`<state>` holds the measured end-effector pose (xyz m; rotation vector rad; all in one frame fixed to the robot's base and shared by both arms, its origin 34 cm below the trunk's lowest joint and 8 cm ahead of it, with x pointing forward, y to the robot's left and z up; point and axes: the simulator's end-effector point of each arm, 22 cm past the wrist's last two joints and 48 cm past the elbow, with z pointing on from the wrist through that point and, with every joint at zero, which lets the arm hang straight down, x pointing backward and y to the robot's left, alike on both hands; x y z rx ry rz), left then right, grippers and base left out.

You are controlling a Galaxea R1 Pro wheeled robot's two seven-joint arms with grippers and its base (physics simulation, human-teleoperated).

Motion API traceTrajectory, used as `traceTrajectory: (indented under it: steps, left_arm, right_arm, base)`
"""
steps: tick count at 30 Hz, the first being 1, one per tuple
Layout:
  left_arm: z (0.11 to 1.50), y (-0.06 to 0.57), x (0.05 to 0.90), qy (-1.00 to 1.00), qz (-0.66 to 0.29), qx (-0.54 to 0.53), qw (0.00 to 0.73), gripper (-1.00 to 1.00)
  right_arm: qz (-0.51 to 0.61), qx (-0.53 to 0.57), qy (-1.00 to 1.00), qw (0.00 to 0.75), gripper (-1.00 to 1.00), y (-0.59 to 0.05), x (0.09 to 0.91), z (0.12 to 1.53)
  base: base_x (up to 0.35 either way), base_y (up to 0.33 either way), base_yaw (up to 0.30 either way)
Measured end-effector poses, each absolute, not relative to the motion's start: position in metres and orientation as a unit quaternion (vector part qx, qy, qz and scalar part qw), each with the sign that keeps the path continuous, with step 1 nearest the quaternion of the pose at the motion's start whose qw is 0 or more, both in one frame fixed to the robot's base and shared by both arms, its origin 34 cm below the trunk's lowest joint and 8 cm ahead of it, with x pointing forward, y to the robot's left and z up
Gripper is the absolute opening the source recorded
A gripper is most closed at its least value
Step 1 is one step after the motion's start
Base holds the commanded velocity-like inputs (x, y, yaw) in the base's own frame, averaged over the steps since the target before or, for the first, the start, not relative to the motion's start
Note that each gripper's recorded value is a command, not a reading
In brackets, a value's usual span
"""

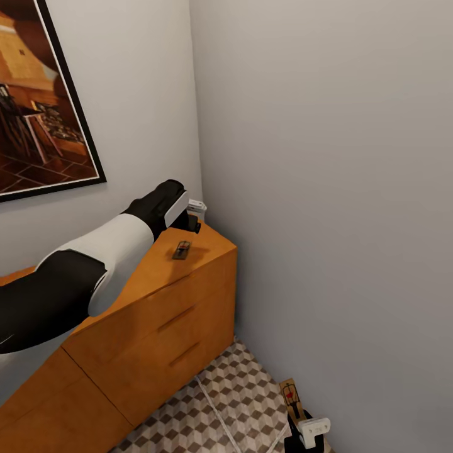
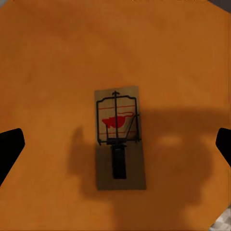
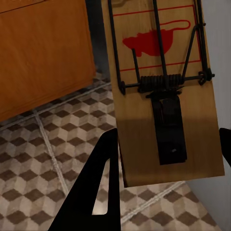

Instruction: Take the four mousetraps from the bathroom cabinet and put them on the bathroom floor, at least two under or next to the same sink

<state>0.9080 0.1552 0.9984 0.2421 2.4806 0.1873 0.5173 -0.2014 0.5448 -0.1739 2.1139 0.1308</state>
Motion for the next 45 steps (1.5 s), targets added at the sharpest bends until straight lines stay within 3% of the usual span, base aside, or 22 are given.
traceTrajectory:
  steps: [45]
  left_arm:
    - [0.96,0.156,0.911,0.95,0.069,0.093,0.29,1.0]
  right_arm:
    - [0.055,-0.071,0.879,0.469,-1.0,-0.202,0.506,0.53]
  base:
    - [0.0,0.0,0.0]
